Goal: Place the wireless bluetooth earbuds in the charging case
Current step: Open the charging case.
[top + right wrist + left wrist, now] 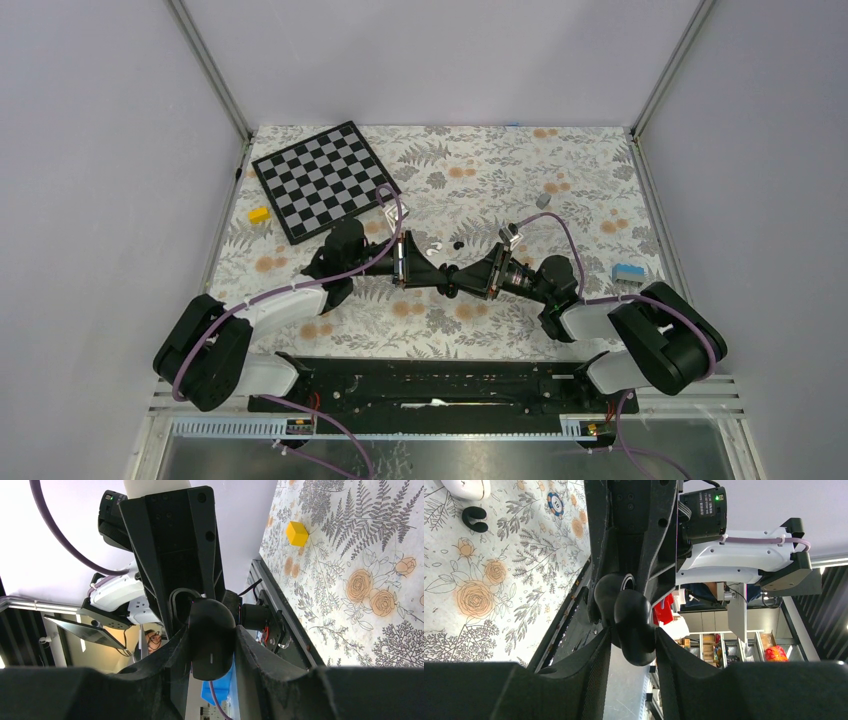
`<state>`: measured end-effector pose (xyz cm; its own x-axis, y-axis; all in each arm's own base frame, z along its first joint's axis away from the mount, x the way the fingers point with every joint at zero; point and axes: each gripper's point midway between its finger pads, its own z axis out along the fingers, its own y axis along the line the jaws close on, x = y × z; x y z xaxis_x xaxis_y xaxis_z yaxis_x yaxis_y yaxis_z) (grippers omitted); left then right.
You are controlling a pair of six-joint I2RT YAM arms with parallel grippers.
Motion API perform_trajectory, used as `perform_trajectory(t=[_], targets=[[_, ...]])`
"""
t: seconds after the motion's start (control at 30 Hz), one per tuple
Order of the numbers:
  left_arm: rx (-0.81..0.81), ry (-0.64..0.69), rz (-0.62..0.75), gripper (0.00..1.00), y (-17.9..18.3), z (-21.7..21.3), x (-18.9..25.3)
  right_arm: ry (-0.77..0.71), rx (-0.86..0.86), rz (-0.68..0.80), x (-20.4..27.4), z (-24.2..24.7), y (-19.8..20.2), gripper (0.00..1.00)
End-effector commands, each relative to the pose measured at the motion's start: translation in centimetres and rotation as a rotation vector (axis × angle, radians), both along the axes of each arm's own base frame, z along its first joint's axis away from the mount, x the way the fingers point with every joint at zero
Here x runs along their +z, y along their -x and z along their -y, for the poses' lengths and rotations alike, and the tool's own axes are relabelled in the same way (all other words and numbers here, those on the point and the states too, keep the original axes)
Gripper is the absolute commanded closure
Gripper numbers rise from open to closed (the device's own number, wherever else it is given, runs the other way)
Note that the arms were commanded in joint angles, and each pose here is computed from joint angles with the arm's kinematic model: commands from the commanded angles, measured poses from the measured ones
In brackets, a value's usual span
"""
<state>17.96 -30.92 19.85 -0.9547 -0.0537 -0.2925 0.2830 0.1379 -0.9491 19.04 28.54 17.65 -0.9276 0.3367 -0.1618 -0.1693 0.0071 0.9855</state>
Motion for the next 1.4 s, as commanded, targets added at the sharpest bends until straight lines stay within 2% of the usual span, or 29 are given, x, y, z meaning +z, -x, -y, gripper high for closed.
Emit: perform_trajectory(t=[0.0,0.17,0.33,0.5,0.53,0.6,0.67,0.73,0.83,0.93,1.27,1.37], targets=[[-0.014,0.025,0.067,0.62,-0.3,0.1,1.2,-0.038,0.011,0.065,1.5,-0.1,0.1,1.0],[-0.008,0.023,0.064,0.64,-0.4,0.1,1.2,-0.037,0.014,0.066,1.4,-0.1,0.1,1.0],[-0.003,0.024,0.066,0.79,-0.5,0.2,1.3,-0.034,0.014,0.062,1.2,0.0,0.2,1.0],[0.0,0.022,0.065,0.84,-0.6,0.2,1.5,-0.035,0.012,0.062,1.2,-0.1,0.1,1.0],[0.0,0.019,0.064,0.83,-0.6,0.1,1.4,-0.033,0.012,0.059,1.1,-0.1,0.1,1.0],[-0.002,0.016,0.063,0.64,-0.6,0.1,1.3,-0.036,0.013,0.06,1.1,-0.1,0.1,1.0],[-0.002,0.015,0.058,0.53,-0.6,0.1,1.2,-0.04,0.013,0.057,1.1,-0.1,0.1,1.0],[-0.003,0.015,0.058,0.52,-0.5,0.0,1.2,-0.044,0.013,0.055,1.1,-0.1,0.1,1.0],[0.0,0.032,0.053,0.57,-0.5,-0.2,1.4,-0.045,0.015,0.056,1.2,-0.1,0.2,1.0],[0.002,0.043,0.049,0.58,-0.7,-0.5,1.5,-0.045,0.015,0.056,1.2,0.0,0.2,1.0],[0.01,0.068,0.048,0.55,-1.0,-0.8,1.9,-0.044,0.016,0.055,1.3,-0.1,0.1,1.0],[0.008,0.052,0.04,0.51,-1.0,-0.8,1.4,-0.046,0.018,0.059,1.4,-0.2,0.1,1.0]])
